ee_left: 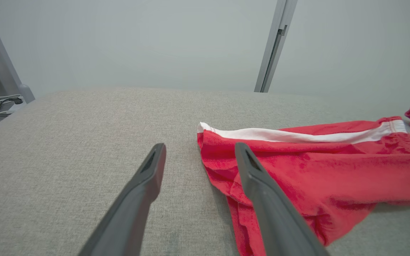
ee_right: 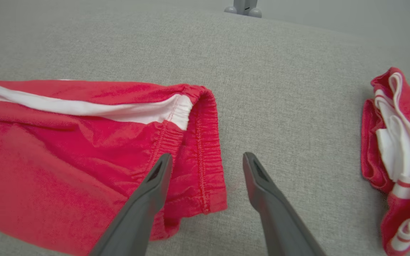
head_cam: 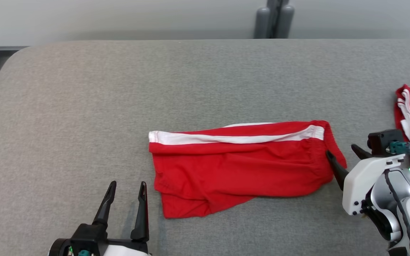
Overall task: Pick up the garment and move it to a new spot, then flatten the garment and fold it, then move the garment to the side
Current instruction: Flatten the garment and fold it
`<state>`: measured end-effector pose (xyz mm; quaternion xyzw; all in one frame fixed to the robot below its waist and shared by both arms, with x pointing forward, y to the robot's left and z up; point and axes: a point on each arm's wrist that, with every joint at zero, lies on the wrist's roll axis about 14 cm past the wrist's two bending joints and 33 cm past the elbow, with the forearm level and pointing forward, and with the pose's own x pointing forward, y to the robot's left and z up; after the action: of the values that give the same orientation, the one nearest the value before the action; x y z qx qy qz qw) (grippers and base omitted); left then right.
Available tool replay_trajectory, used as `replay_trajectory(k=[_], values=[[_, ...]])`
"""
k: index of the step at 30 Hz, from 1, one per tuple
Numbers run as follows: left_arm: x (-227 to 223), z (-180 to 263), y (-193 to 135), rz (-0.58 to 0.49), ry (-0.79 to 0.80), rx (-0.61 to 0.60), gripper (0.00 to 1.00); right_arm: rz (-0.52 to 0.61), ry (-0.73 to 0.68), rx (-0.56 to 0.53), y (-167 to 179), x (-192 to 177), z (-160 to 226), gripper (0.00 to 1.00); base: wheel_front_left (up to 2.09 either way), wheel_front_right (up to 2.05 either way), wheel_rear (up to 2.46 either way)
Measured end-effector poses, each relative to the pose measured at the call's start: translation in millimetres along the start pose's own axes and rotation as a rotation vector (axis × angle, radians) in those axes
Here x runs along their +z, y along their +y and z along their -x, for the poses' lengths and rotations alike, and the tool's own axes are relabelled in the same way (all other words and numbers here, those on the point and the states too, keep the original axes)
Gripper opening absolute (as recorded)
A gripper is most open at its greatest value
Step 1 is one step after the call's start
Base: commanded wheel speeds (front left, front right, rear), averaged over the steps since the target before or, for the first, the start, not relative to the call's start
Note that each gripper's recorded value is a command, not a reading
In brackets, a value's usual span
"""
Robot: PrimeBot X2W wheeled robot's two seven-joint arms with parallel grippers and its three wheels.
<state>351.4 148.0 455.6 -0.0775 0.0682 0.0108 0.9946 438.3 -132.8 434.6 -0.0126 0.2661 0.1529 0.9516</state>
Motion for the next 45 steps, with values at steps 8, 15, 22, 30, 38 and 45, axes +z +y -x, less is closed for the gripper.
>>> replay_trajectory(k=[8, 15, 22, 30, 38, 45], values=[[-2, 6, 14, 0.008, -0.023, 0.046, 1.0, -0.066, 0.171, 0.053, 21, -47, -24, 1.0, 0.0, 0.0, 0.0], [-2, 8, 19, 0.008, -0.03, 0.048, 1.0, -0.19, 0.211, 0.121, 37, -50, -34, 1.0, 0.0, 0.0, 0.0], [-6, 10, 17, 0.014, -0.021, 0.03, 1.0, -0.259, 0.199, 0.091, 26, -49, -45, 1.0, 0.0, 0.0, 0.0], [-12, 12, 19, 0.018, -0.002, 0.021, 1.0, -0.358, 0.195, 0.106, 33, -50, -56, 0.0, 0.0, 0.0, 0.0], [-10, 10, 17, 0.019, -0.009, 0.014, 1.0, -0.516, 0.152, 0.088, -1, -39, -41, 0.0, 0.0, 0.0, 0.0], [-8, 13, 14, 0.029, -0.017, 0.004, 1.0, -0.518, 0.057, -0.083, -102, -16, 6, 0.0, 0.0, 0.0, 0.0]])
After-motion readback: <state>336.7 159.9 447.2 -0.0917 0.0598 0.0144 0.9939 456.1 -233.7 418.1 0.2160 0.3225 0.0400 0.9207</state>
